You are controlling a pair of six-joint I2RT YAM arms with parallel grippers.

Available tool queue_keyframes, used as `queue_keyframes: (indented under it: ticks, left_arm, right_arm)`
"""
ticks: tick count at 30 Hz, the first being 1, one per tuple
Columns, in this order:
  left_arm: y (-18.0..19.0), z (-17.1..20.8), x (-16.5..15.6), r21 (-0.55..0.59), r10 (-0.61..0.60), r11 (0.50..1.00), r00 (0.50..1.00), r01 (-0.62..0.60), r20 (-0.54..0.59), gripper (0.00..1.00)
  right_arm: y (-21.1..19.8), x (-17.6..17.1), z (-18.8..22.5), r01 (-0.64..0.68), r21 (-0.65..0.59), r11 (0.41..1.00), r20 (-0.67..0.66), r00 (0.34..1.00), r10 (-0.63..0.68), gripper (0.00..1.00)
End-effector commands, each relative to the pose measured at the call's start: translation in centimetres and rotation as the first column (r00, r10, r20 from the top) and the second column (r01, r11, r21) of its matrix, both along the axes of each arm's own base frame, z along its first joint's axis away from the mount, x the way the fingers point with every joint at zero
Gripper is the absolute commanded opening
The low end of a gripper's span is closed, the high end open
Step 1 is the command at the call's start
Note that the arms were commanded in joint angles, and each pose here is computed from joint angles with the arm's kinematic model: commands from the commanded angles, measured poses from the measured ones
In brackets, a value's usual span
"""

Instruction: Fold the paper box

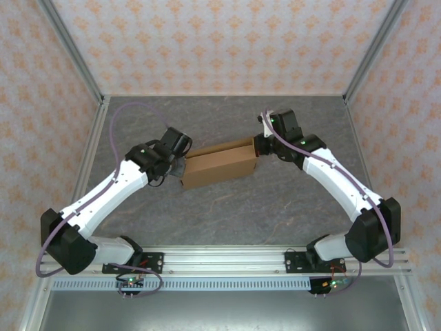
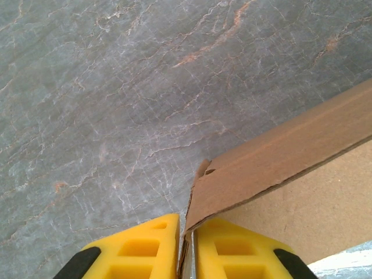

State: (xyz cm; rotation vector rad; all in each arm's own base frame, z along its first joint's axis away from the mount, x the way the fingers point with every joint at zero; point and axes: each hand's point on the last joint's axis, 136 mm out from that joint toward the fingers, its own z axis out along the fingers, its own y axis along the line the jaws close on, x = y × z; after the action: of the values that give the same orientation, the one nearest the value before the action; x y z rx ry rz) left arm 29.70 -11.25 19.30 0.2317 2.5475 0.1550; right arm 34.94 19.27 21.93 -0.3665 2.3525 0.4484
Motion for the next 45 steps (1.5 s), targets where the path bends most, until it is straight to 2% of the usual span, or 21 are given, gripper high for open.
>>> queue_keyframes:
  ticks: [1, 4, 9, 18, 22, 45]
  left_arm:
    - [0.8, 1.1, 0.2, 0.026, 0.025, 0.999, 1.0, -0.026, 0.015, 0.21]
    - [0.9, 1.4, 0.2, 0.033, 0.029, 0.999, 0.999, -0.029, 0.02, 0.3]
    - [1.0, 2.0, 0.2, 0.03, 0.027, 0.999, 0.999, -0.028, 0.028, 0.3]
    - [0.9, 1.9, -0.1, 0.026, 0.015, 1.0, 1.0, -0.015, 0.021, 0.13]
    - [0.2, 1.8, 0.0, -0.013, 0.014, 1.0, 1.0, -0.014, 0.007, 0.01]
    - [-1.4, 2.1, 1.1, -0.093, 0.077, 0.992, 0.997, -0.079, -0.028, 0.0]
  right_arm:
    - [0.0, 0.5, 1.0, 0.021, 0.001, 1.0, 0.014, 1.0, -0.021, 0.0]
    - [-0.1, 0.4, 1.0, 0.023, 0.0, 1.0, 0.014, 1.0, -0.023, 0.0]
    - [0.0, 0.5, 1.1, 0.023, 0.002, 1.0, 0.013, 1.0, -0.023, 0.0]
    - [0.0, 0.6, 0.9, 0.028, 0.003, 1.0, 0.006, 1.0, -0.028, 0.0]
    - [0.0, 0.6, 0.6, 0.041, 0.013, 0.999, -0.009, 0.999, -0.041, 0.0]
    - [-0.7, 1.1, -1.3, 0.142, -0.024, 0.99, -0.117, 0.983, -0.144, 0.0]
